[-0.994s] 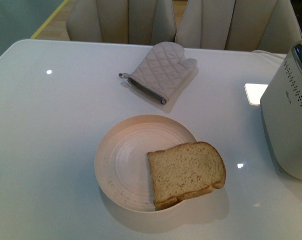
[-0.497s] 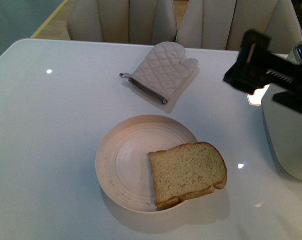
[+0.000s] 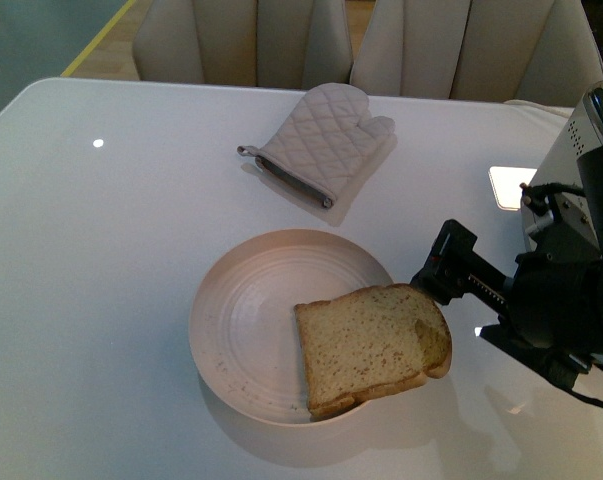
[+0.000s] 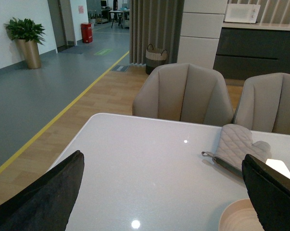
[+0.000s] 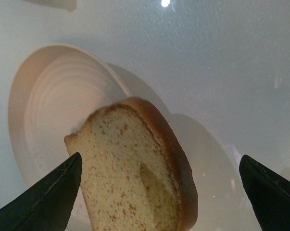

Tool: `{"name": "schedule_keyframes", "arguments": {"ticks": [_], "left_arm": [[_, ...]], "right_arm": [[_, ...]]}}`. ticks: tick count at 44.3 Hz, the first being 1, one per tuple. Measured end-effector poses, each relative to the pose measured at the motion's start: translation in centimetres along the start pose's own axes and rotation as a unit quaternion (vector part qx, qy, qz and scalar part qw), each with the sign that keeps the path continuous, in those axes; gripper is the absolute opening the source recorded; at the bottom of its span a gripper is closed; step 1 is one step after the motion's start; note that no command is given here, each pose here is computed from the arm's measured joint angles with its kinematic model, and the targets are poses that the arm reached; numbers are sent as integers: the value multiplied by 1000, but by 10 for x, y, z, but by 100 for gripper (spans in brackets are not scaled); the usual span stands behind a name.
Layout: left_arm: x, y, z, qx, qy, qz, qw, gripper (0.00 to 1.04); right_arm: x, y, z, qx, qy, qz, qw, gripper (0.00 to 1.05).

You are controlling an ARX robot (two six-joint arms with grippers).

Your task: Put bread into toaster

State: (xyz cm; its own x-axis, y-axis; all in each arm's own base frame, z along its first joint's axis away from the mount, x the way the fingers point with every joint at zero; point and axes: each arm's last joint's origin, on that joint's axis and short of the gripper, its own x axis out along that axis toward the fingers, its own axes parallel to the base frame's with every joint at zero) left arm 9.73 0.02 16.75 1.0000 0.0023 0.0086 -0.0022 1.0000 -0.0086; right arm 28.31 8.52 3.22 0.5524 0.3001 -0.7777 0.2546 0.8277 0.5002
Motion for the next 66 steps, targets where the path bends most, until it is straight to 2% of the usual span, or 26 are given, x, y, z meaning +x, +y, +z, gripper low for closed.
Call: {"name": "schedule_keyframes", "arguments": {"ticks": [20, 25, 31, 36, 40, 46, 50, 56, 60, 63, 66], "left_arm": [[0, 0, 0, 0, 0, 0, 1000, 98], [0, 0, 0, 0, 0, 0, 1000, 98], [0, 0, 0, 0, 0, 0, 1000, 98], [0, 0, 0, 0, 0, 0, 1000, 98], [0, 0, 0, 0, 0, 0, 1000, 98], [0, 0, 0, 0, 0, 0, 1000, 98], [0, 0, 0, 0, 0, 0, 1000, 98], [0, 0, 0, 0, 0, 0, 1000, 98], [0, 0, 0, 0, 0, 0, 1000, 98], [0, 0, 0, 0, 0, 0, 1000, 98], [0, 0, 0, 0, 0, 0, 1000, 98]], "right_arm": [[31, -7, -16, 38, 64, 31, 997, 96], [33, -4, -18, 42, 68, 40, 996, 83], [32, 0, -16, 50, 68, 64, 994, 59], [30, 2, -15, 55, 67, 73, 994, 45], [25, 5, -11, 58, 62, 87, 993, 29], [15, 10, -3, 58, 49, 106, 991, 12], [5, 15, 5, 58, 36, 118, 991, 5], [-29, 26, 35, 54, -16, 134, 989, 3], [-71, 35, 68, 12, -111, 105, 988, 3], [-116, 44, 101, -25, -204, 83, 975, 3], [-153, 49, 124, -62, -272, 58, 959, 3]]}}
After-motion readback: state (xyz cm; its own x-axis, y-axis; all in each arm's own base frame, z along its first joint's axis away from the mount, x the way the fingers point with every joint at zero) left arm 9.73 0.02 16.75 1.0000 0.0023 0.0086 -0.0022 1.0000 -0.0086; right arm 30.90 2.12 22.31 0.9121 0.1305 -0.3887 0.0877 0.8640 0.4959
